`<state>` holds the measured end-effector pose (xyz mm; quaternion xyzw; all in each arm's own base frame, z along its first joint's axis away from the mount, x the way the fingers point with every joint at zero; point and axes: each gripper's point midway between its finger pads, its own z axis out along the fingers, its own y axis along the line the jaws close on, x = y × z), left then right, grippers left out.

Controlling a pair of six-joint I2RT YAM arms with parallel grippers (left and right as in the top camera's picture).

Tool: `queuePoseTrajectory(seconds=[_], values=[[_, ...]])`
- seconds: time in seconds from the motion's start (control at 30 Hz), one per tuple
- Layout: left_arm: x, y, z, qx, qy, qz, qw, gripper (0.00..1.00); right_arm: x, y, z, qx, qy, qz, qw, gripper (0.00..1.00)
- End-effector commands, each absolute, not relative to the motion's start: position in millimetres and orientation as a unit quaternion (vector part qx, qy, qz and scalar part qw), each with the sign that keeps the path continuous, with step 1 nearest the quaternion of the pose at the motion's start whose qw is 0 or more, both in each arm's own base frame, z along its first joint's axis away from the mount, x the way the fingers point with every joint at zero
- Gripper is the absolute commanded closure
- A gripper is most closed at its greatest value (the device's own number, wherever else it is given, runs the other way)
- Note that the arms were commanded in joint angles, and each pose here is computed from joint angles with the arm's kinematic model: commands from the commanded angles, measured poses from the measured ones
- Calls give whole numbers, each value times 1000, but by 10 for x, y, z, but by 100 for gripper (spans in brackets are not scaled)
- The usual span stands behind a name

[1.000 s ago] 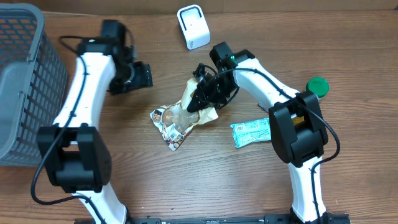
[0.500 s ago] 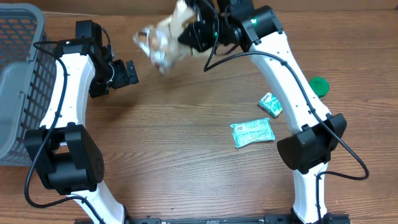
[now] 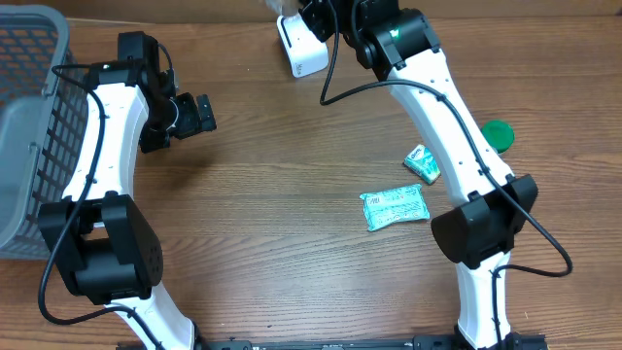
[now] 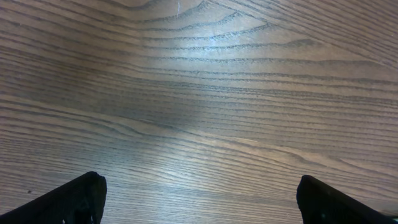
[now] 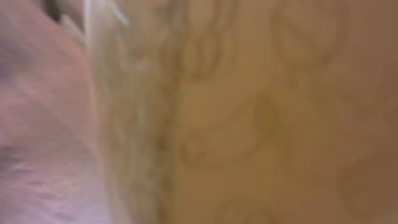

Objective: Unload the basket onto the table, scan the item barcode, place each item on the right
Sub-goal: 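Carry the Pantree bag with the right gripper up to the scanner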

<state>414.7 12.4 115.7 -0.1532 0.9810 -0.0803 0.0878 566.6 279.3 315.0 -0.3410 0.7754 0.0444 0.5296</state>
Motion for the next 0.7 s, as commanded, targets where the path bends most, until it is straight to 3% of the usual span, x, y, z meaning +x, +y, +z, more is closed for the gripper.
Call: queuePoseTrajectory(seconds=[0.0, 0.3, 0.67], values=[[4203, 133, 1234, -148, 980, -80, 102, 0, 5940, 2662, 2751, -323, 792, -19, 517, 96], [4203, 133, 1234, -148, 980, -80, 102, 0, 6238, 2732, 2477, -303, 782, -43, 542, 96], [4203, 134, 1234, -148, 981, -79, 102, 1, 6316, 2774, 2075, -310, 794, -44, 521, 96]])
